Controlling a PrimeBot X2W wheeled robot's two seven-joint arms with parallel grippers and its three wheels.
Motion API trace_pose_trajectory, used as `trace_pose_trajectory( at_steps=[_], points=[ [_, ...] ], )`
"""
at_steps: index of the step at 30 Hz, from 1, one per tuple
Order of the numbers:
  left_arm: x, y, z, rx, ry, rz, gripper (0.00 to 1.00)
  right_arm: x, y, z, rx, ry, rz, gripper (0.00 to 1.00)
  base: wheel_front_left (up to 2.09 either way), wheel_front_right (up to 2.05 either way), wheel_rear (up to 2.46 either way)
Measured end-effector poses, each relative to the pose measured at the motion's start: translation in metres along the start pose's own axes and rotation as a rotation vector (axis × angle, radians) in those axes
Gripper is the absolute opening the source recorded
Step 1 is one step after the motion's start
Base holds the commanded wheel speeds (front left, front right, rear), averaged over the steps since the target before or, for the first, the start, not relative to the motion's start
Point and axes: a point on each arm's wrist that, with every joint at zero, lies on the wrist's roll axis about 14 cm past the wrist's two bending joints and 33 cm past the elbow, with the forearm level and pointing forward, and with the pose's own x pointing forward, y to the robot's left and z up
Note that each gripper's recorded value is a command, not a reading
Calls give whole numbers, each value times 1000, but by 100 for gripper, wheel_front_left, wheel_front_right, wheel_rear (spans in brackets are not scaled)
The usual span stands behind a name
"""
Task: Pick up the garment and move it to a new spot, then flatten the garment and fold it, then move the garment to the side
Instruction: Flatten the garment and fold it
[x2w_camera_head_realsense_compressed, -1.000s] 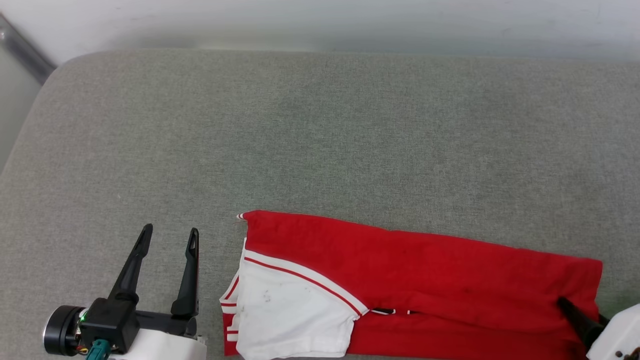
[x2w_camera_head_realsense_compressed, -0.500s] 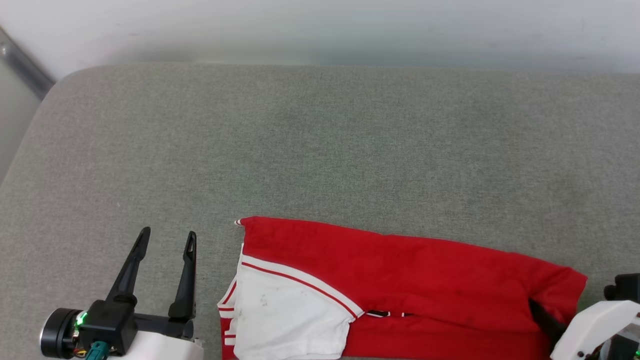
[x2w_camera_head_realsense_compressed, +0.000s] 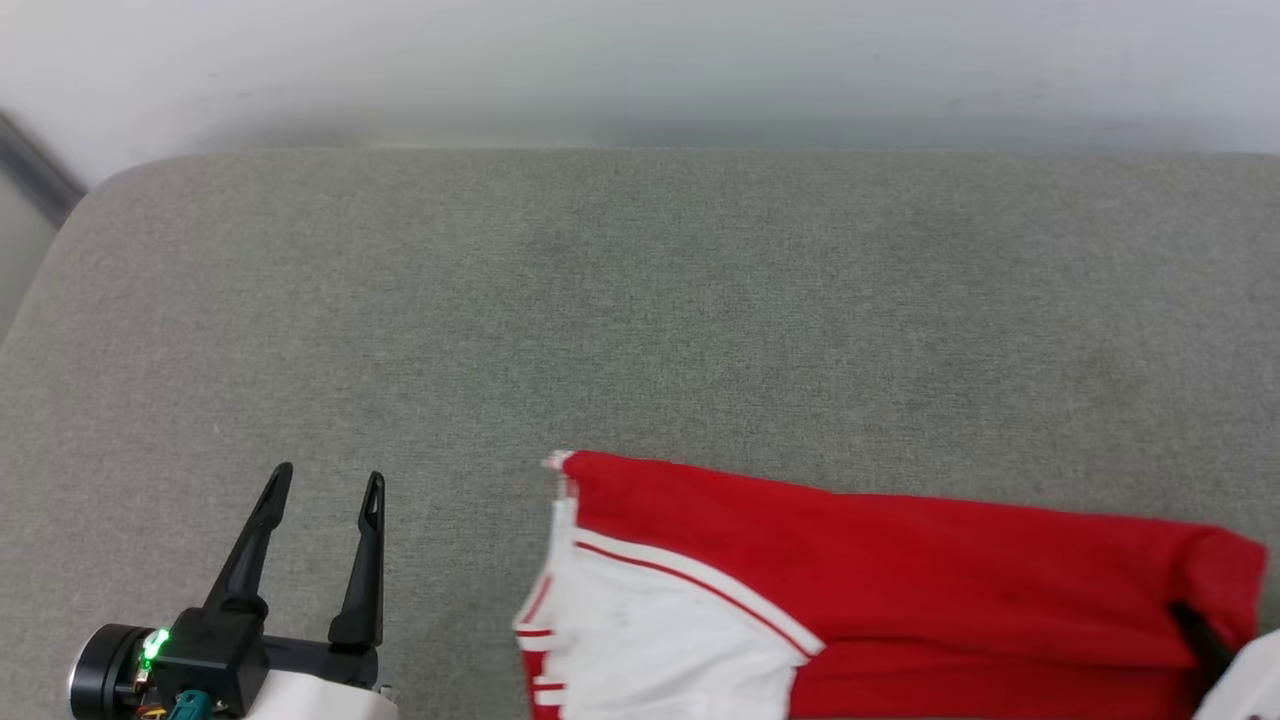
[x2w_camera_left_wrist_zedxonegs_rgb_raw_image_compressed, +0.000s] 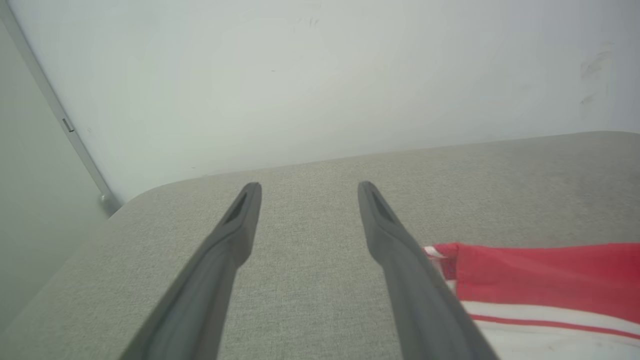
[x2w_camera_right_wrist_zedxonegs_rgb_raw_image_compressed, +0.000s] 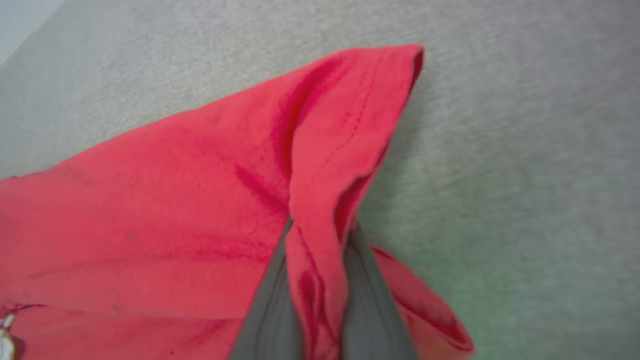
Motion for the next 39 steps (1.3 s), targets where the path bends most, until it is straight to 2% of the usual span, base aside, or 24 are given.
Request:
trace_pose_trajectory(
  at_steps=[5,14,21,27,32,33,39],
  points=[
    [2,-2,1,4,-4,-13,100,-9,-33,25,-11,-68,-92,0,0,0,0],
    [-4,-6,7,4,-21,-24,100,-25,-10,34,-17,-94,-25,0,0,0,0],
    [-6,-9,11,-3,-33,-26,100,-32,47,14,-10,-29,117,0,0,0,0],
    [-11,-7,12,-8,-34,-17,100,-42,104,3,-55,14,255,0,0,0,0],
    [-14,-6,12,-9,-32,-8,100,-49,150,-6,-67,53,389,0,0,0,0],
    [-16,-5,12,-12,-32,-1,100,-54,175,-11,-49,76,481,0,0,0,0],
    [-20,-2,10,-14,-24,16,100,-54,218,-22,-6,107,627,0,0,0,0]
  ],
)
